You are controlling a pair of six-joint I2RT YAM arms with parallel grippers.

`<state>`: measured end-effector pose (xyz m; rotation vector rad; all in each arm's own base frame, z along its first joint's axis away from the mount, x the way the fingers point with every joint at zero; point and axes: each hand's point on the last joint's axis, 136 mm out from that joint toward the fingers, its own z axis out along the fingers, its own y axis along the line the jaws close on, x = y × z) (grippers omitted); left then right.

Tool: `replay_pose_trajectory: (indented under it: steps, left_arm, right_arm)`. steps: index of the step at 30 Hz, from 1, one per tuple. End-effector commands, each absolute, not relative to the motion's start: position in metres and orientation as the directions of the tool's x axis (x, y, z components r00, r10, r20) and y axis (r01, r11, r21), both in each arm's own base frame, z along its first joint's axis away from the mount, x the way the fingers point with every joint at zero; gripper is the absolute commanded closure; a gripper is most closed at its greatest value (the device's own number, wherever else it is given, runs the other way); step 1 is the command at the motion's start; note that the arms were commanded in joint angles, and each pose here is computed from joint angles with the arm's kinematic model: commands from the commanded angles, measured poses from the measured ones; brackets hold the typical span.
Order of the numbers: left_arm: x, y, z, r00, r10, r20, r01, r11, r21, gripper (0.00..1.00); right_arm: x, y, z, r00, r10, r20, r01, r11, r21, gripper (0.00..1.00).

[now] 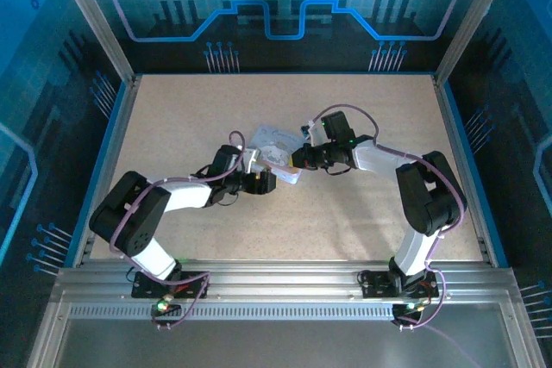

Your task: Unlock the padlock with the key

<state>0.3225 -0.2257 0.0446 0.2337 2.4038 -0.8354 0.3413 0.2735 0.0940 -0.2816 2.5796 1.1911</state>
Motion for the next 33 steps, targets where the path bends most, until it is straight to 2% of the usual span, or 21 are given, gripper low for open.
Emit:
replay_pose_trajectory:
  steps: [1, 16, 28, 33]
  left_arm:
    - [0.331, -0.233, 0.05, -0.783, 0.004, -0.622, 0.403, 0.765, -0.503, 0.21]
    - [0.343, -0.24, 0.038, -0.765, 0.038, -0.643, 0.442, 0.757, -0.481, 0.33]
    - [0.342, -0.252, 0.037, -0.792, 0.027, -0.61, 0.441, 0.716, -0.541, 0.48]
    - [0.34, -0.253, 0.036, -0.801, 0.02, -0.598, 0.433, 0.709, -0.556, 0.5]
  right_arm:
    - [0.334, 0.269, 0.076, -0.954, -0.076, -0.289, -0.26, 0.691, 0.675, 0.99]
    - [0.334, 0.268, 0.077, -0.953, -0.076, -0.293, -0.261, 0.695, 0.67, 0.99]
    - [0.333, 0.268, 0.077, -0.953, -0.073, -0.294, -0.26, 0.693, 0.672, 0.99]
    - [0.333, 0.268, 0.077, -0.952, -0.073, -0.296, -0.262, 0.691, 0.674, 0.99]
